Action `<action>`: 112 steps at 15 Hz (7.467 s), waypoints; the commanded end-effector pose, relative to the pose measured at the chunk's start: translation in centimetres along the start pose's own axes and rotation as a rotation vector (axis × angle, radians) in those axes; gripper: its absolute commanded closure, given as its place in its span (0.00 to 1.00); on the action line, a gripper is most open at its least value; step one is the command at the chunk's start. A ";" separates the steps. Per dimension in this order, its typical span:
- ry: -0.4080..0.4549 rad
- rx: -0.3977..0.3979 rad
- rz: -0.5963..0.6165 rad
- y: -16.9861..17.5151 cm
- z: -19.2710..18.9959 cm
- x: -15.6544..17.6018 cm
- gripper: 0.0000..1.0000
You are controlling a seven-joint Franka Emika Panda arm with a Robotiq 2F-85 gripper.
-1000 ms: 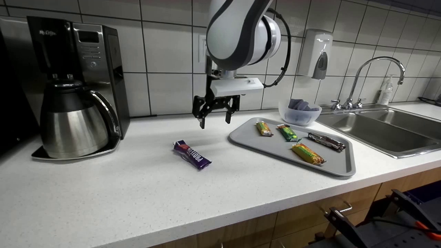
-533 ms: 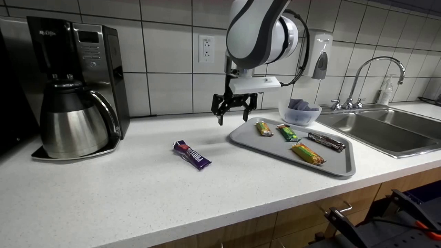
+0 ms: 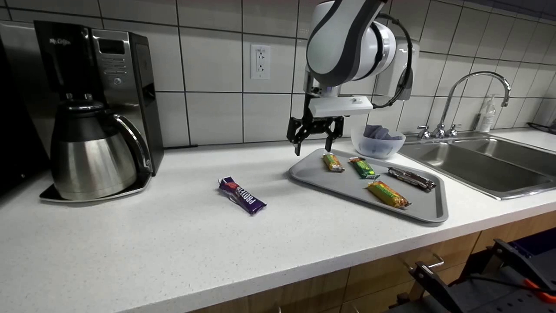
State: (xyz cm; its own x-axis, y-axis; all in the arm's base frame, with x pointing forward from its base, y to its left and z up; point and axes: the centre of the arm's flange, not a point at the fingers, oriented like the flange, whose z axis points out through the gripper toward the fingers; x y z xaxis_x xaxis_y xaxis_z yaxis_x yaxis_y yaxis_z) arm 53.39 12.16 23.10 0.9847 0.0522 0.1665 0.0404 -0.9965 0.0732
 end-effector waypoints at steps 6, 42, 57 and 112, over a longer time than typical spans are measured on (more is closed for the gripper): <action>0.012 -0.020 0.085 5.6 0.0 -0.2 0.00; -0.027 -0.016 0.312 11.2 7.7 6.7 0.00; -0.041 -0.023 0.338 12.4 9.0 6.7 0.50; 0.091 0.066 0.059 -6.7 -1.4 6.3 0.83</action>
State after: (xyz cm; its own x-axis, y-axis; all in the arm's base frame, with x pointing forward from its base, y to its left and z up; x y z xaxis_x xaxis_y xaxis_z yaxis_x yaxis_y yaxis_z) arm 59.76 17.51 24.28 0.9640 0.0017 0.2659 0.0043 -0.9999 -0.0093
